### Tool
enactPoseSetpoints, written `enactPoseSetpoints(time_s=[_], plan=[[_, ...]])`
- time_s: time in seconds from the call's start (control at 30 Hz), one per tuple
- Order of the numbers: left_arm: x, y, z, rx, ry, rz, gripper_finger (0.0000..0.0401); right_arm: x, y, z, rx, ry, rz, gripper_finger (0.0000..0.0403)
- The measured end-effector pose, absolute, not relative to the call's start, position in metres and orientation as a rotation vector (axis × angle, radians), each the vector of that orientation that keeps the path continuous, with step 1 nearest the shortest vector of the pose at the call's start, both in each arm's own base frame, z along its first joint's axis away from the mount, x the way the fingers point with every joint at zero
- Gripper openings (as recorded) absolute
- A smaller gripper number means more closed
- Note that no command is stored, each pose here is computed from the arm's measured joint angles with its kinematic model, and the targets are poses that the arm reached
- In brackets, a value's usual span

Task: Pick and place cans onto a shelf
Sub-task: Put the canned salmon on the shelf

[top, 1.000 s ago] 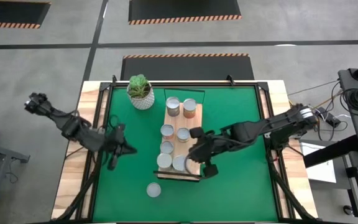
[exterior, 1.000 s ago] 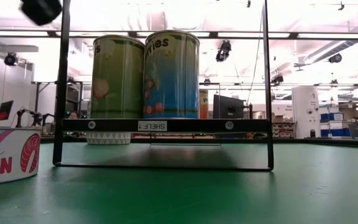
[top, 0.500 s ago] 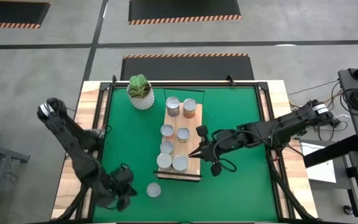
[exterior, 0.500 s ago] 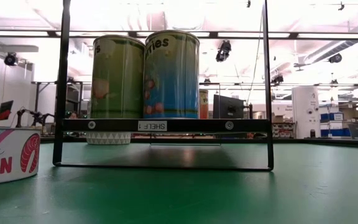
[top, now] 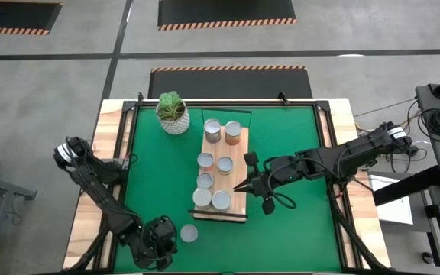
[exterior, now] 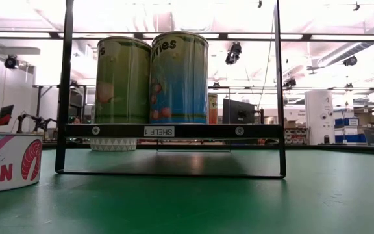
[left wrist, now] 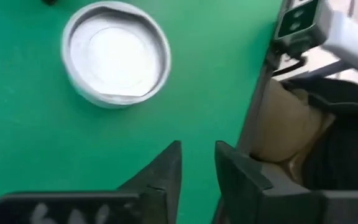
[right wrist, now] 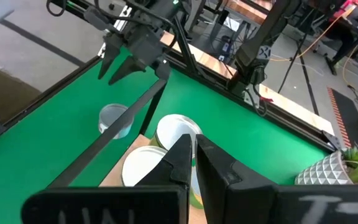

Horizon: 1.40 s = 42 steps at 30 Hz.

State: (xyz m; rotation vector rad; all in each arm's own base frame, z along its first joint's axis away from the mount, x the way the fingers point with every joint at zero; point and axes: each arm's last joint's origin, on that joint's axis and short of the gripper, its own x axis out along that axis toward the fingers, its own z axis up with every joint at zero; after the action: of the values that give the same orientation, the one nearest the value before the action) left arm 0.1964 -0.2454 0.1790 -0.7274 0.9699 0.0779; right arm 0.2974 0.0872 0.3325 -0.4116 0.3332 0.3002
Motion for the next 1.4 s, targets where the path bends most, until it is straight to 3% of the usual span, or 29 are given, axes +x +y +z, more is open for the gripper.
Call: enactPoseSetpoints(time_s=[0.27,0.93,1.1,1.4], plan=[[0.195,-0.241,0.173,-0.658,1.012,0.115,0.0122,0.297,0.087,0.332,-0.411,0.338,0.301,0.0011],[0.198,-0.232,0.176,-0.607,1.033,0.153,0.0128,0.297,0.087,0.332,-0.383,0.345,0.298,0.0011],[0.199,-0.229,0.190,-0.530,1.077,0.229,0.0174,0.297,0.087,0.332,-0.383,0.345,0.297,0.0011],[0.202,-0.224,0.208,-0.407,0.987,0.326,0.0309,0.297,0.087,0.331,-0.383,0.348,0.298,0.0011]])
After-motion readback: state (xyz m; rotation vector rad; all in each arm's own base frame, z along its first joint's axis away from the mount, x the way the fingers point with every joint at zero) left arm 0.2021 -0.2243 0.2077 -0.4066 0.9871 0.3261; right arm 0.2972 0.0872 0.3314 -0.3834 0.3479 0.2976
